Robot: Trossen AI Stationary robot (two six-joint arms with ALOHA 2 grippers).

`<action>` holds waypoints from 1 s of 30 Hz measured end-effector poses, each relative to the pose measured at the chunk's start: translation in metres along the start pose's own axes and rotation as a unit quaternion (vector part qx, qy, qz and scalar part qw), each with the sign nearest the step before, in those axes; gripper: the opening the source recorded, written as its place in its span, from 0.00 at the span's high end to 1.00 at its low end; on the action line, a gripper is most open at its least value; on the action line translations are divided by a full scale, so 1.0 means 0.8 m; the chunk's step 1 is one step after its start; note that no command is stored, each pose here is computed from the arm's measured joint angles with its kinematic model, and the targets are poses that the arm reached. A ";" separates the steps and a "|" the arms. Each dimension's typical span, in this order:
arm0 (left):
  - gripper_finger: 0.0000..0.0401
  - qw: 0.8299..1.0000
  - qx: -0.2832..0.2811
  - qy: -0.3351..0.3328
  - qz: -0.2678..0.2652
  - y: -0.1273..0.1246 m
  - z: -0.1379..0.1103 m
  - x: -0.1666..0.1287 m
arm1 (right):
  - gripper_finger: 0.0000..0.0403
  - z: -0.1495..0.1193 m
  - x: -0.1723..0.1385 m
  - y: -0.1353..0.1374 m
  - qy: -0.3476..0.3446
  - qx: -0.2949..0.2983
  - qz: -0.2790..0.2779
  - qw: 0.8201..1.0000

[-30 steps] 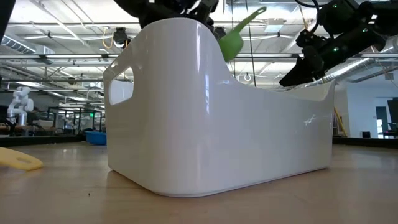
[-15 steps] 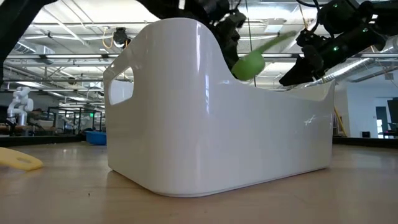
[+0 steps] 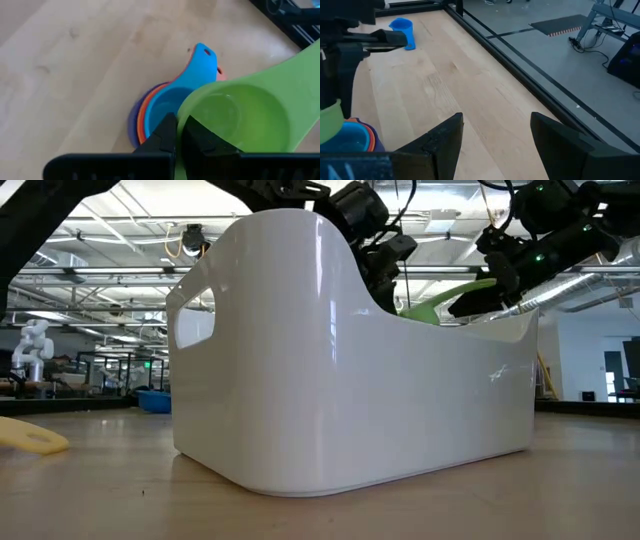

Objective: Nest measuring cups in basket
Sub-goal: Stack the green measuring cup on top of the light blue measuring cup

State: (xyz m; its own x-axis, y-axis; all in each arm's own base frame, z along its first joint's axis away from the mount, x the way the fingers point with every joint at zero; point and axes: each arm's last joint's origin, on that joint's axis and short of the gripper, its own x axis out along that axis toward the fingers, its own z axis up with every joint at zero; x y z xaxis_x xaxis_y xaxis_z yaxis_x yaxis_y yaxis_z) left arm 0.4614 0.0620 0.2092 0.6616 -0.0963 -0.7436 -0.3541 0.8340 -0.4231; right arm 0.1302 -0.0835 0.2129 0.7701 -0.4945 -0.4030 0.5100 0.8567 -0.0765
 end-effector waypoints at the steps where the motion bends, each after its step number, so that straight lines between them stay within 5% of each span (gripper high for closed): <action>1: 0.98 1.000 0.000 -0.001 0.002 0.000 0.000 0.000 | 0.44 0.000 0.000 0.000 0.000 0.000 0.000 1.000; 30: 0.95 0.999 0.000 0.029 0.036 0.003 -0.016 0.020 | 0.44 0.001 0.000 0.000 -0.003 -0.003 0.000 1.000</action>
State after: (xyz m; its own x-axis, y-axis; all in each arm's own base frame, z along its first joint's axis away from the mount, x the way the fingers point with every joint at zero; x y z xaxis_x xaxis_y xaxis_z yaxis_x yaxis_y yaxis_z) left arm 0.4626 0.0552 0.1898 0.5951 -0.0681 -0.8008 -0.3987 0.8401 -0.3677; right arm 0.1305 -0.0836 0.2135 0.7726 -0.4948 -0.3977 0.5069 0.8580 -0.0827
